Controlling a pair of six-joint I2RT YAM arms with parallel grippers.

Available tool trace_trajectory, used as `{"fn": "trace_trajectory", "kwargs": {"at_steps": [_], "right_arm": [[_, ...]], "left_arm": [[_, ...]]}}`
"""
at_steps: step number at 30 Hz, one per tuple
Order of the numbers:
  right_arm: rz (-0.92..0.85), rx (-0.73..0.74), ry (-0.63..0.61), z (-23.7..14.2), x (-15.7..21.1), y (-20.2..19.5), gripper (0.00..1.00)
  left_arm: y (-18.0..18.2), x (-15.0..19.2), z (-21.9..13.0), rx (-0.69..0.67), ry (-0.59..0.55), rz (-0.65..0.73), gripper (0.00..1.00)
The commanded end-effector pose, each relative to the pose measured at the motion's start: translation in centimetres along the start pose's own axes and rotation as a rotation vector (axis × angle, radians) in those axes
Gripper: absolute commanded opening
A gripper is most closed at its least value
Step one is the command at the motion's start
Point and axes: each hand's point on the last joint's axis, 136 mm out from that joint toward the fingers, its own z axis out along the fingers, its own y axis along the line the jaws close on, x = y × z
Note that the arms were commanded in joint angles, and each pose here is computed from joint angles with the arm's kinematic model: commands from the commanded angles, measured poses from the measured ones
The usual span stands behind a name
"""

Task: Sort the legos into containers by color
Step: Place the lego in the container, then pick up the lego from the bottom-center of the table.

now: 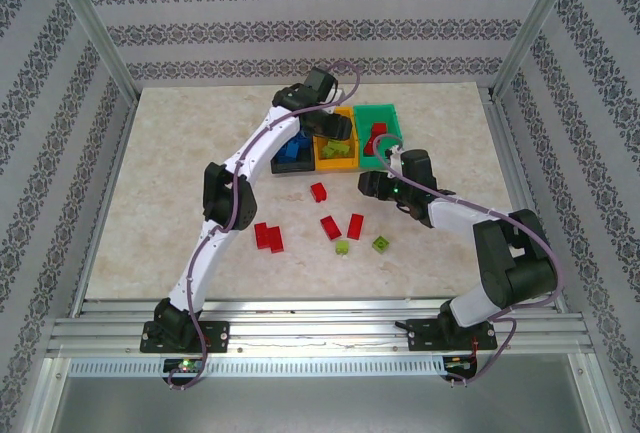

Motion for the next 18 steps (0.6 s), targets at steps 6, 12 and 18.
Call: {"fn": "trace_trajectory", "kwargs": {"at_steps": [6, 12, 18], "right_arm": [[0.010, -0.062, -0.028, -0.5, -0.6, 1.1, 0.56], [0.000, -0.058, -0.008, -0.9, -0.4, 1.3, 0.57], [0.042, -0.045, 0.064, -2.0, 1.6, 1.1, 0.57]], "left_arm": [[-1.4, 0.7, -5.1, 0.007, 0.017, 0.007, 0.65], [-0.7, 4.1, -7.8, -0.005, 0.019, 0.037, 0.65], [1.3, 8.6, -10.9, -0.036, 0.040, 0.040, 0.65]]}}
